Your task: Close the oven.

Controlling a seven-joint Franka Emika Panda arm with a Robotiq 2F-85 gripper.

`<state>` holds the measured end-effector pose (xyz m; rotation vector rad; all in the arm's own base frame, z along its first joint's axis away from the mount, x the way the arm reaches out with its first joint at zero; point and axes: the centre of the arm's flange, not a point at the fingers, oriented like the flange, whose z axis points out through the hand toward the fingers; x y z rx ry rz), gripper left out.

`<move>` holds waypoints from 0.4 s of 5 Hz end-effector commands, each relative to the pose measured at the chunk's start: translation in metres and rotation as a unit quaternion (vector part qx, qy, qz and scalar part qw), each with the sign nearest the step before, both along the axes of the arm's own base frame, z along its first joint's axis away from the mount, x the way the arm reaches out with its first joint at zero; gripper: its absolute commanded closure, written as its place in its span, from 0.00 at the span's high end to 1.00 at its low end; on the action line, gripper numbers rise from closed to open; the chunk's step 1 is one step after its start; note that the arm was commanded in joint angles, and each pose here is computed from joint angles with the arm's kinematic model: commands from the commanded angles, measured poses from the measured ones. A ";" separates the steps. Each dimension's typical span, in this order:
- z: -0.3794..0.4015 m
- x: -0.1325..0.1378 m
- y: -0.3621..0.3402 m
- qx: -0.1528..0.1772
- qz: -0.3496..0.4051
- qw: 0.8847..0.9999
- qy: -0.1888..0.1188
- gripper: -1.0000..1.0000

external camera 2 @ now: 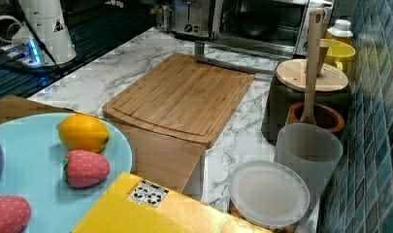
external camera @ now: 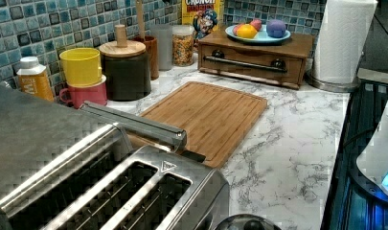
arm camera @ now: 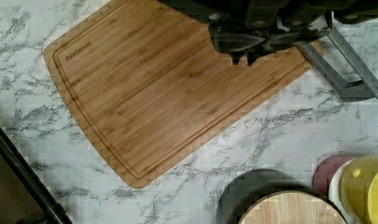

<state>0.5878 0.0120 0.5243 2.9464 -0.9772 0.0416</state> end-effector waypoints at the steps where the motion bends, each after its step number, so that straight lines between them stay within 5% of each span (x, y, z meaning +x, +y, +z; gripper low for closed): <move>1: -0.003 -0.003 -0.029 0.031 0.016 0.999 -0.029 0.00; 2: -0.030 0.014 -0.038 0.085 0.130 0.988 -0.004 0.00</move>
